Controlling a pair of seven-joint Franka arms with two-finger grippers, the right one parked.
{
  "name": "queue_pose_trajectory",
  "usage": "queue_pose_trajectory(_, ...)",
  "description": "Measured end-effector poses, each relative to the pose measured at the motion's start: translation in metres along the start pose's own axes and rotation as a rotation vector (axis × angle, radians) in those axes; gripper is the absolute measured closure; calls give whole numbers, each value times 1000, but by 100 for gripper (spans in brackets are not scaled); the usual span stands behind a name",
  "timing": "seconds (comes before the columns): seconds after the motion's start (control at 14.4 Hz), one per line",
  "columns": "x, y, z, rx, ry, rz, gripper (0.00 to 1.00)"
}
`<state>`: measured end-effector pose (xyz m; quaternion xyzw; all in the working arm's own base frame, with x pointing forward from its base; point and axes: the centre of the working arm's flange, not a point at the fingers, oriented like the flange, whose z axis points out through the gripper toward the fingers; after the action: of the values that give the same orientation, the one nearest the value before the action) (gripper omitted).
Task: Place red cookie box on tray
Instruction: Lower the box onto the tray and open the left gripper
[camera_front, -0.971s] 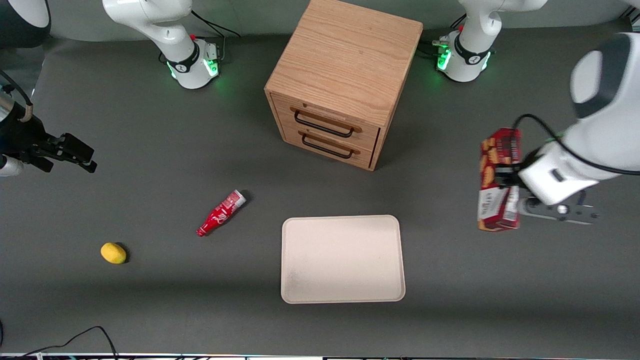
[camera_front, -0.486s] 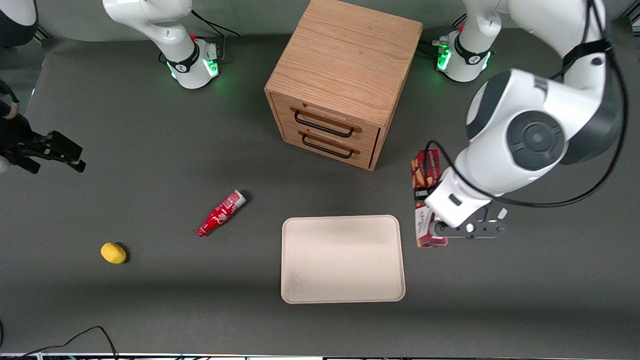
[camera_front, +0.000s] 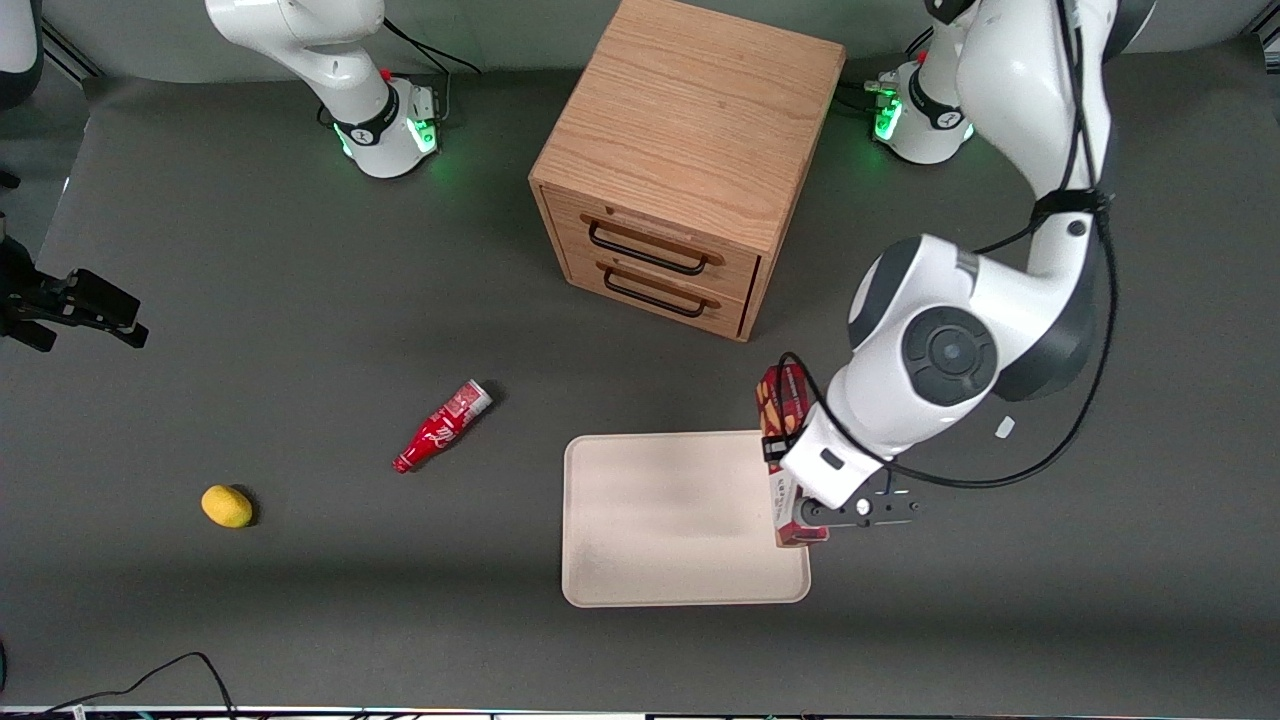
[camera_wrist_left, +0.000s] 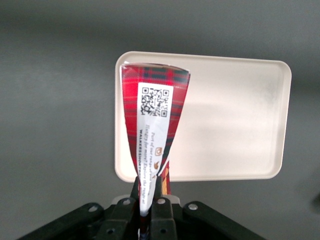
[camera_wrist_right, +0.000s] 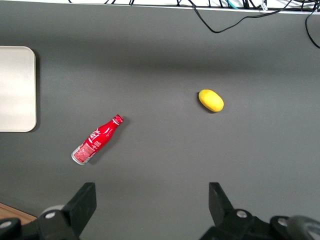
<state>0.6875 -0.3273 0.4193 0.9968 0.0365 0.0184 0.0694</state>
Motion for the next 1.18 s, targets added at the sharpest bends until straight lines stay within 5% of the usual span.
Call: queue_pose_trajectory(1.18, 24, -9, 138, 19, 84, -1, 92)
